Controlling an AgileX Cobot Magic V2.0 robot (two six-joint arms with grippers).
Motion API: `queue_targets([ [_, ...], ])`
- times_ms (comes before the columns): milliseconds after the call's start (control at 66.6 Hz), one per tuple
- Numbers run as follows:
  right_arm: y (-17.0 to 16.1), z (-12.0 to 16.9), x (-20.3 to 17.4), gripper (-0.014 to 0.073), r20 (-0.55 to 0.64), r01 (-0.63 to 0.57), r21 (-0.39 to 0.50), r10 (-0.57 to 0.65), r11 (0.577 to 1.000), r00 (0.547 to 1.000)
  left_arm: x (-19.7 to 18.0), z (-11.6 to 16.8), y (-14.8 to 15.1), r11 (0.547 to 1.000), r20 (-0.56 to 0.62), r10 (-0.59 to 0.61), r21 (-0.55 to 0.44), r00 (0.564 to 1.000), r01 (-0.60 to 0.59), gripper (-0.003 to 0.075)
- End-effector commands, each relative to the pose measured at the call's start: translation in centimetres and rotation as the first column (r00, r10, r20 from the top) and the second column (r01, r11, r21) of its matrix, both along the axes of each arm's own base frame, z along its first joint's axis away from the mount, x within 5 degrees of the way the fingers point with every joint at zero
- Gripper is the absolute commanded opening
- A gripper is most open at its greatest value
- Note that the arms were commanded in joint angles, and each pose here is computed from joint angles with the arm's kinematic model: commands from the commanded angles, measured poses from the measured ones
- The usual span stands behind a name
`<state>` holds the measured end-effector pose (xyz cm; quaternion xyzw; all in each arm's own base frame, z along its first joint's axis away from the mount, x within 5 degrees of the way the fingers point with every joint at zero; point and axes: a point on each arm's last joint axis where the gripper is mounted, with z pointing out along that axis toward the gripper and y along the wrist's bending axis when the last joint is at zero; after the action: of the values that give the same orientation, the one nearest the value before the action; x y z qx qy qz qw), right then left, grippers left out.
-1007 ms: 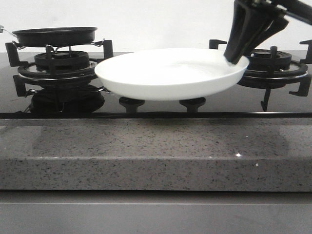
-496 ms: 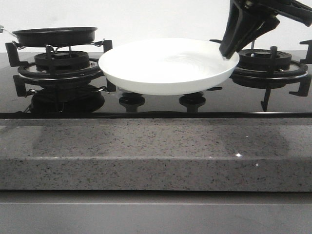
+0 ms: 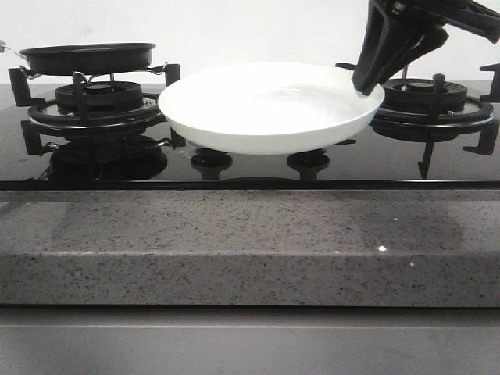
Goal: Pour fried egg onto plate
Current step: 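Grasp the green pan handle with the left gripper and lift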
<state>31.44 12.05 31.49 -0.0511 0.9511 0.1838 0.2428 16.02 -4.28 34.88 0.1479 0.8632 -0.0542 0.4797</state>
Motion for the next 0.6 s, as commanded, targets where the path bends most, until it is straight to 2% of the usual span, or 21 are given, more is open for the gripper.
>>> queue_targets([
  [0, 0.0, 2.5, -0.5, -0.011, 0.101, 0.003, 0.038, -0.007, 0.999, 0.995, 1.5, 2.3, 1.4, 0.995, 0.047, 0.1, -0.019, 0.994, -0.099, 0.0621],
  [120, 0.0, 2.5, -0.5, -0.011, 0.101, 0.003, 0.038, -0.007, 0.999, 0.995, 3.7, 3.1, 3.6, 0.974, -0.023, 0.225, -0.017, 0.974, -0.225, 0.0621],
  [285, 0.0, 2.5, -0.5, -0.011, 0.101, 0.003, 0.038, -0.007, 0.999, 0.995, 7.1, 3.2, 7.0, 0.918, -0.118, 0.367, -0.116, 0.923, -0.38, 0.062],
  [391, 0.0, 2.5, -0.5, -0.011, 0.101, 0.003, 0.038, -0.007, 0.999, 0.995, 9.1, 3.1, 8.6, 0.893, -0.166, 0.371, -0.206, 0.914, -0.4, 0.062],
  [586, 0.0, 2.5, -0.5, -0.011, 0.101, 0.003, 0.038, -0.007, 0.999, 0.995, 13.1, 2.7, 10.7, 0.851, -0.238, 0.274, -0.392, 0.932, -0.351, 0.062],
])
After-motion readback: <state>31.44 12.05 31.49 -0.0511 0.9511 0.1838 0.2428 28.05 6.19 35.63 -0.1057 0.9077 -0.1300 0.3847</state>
